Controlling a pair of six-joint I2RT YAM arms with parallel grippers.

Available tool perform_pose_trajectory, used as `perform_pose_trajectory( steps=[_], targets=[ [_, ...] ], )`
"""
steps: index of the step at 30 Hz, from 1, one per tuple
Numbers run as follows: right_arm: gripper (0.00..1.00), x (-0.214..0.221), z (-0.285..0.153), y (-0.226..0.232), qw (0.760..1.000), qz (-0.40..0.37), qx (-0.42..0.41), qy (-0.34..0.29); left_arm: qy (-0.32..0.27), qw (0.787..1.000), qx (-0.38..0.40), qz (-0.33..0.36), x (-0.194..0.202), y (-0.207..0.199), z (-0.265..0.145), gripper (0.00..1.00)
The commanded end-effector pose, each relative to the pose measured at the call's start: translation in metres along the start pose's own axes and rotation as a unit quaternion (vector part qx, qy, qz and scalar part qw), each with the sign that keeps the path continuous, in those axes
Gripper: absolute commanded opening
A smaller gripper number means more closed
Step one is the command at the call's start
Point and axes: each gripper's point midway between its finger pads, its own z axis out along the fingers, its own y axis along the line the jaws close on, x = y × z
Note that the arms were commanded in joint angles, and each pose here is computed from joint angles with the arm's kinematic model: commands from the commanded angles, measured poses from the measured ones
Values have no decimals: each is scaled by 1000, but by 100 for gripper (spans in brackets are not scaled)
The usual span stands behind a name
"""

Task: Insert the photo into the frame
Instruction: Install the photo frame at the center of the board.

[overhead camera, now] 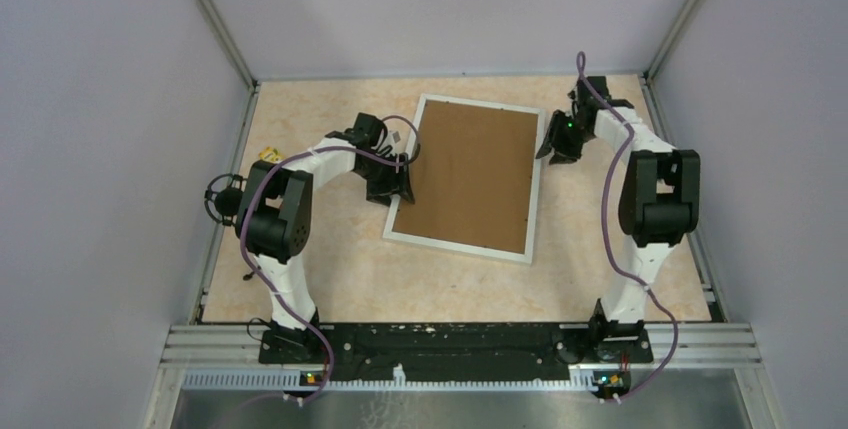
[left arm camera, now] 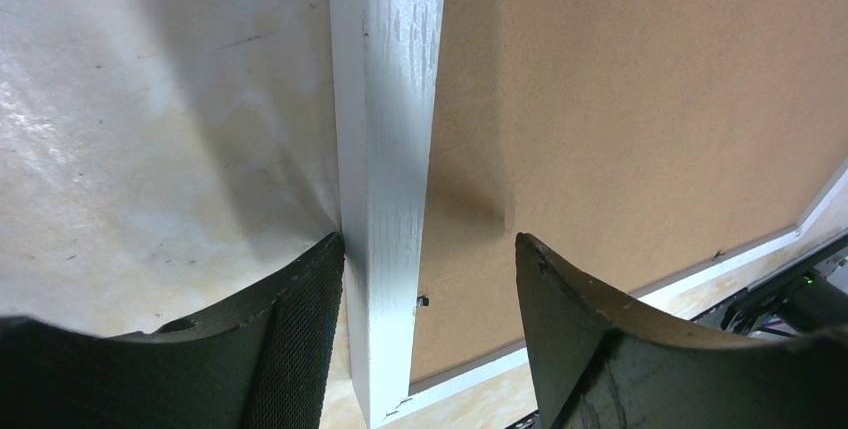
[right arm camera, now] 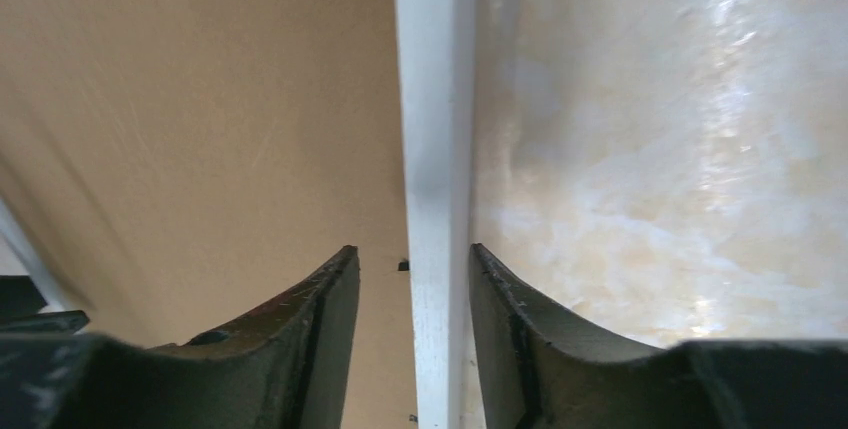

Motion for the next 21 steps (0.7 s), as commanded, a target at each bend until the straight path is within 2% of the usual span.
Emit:
perform_pose_trajectory(
  steps=[1,4,12,21],
  targets=[
    [37,-48,-19,15,996,-1,-80,-47,-2,999,33,13,-1,-18,-2,68],
    [31,-61,-10,13,995,4,-85,-44,0,999,34,13,-1,-17,-1,68],
    [29,-88,18,-3,997,11,-70,-45,1,999,31,12,-1,-15,0,68],
    [26,-93,39,-14,998,16,-59,-34,3,999,33,8,-1,-14,1,67]
  ],
)
